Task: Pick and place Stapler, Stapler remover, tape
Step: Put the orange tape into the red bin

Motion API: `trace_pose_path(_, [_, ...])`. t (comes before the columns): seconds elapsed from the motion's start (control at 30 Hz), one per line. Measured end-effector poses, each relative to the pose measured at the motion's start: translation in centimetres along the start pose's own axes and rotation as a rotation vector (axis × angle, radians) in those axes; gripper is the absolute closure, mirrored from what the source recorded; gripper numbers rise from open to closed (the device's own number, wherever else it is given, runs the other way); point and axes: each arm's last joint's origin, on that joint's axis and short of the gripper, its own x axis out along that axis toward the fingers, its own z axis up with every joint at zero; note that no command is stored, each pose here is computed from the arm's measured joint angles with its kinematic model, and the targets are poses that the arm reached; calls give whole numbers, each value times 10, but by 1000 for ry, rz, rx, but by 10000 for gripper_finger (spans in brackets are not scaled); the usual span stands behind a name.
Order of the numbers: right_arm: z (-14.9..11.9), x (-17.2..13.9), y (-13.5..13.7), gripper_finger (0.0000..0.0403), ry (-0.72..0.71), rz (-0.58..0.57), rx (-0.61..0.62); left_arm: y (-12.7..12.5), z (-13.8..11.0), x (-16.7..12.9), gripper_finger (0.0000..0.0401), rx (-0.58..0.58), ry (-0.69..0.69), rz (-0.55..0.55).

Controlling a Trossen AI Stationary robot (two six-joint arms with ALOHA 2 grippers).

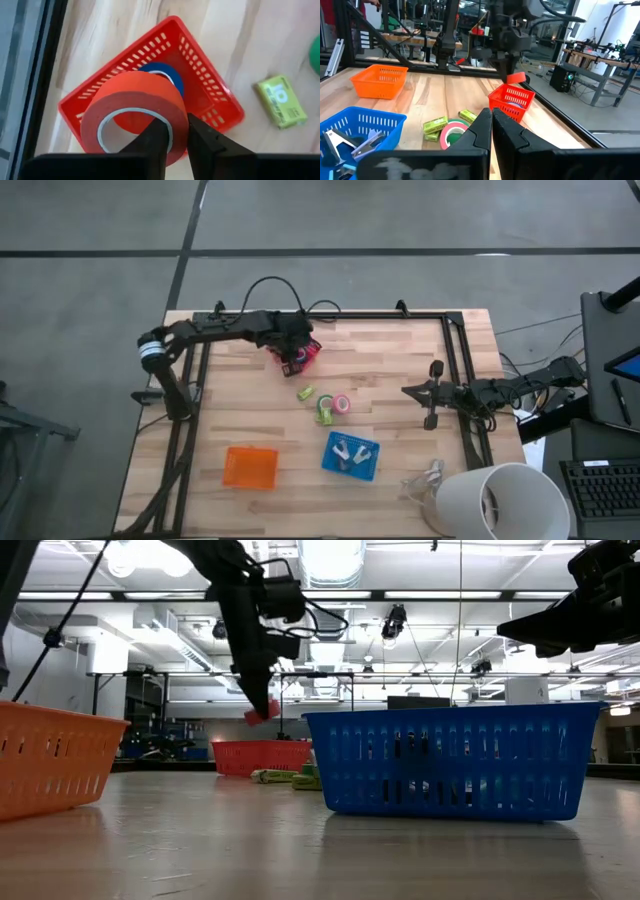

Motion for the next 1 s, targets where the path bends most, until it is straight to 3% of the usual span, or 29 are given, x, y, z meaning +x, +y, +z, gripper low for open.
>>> trace_pose_path(0.4, [0, 0, 0, 394, 0, 0, 0, 11, 14, 52, 320, -26, 99, -78])
trace_pose_path(1.0, [0, 0, 0, 394, 0, 0, 0, 13, 20, 51, 322, -33, 112, -103])
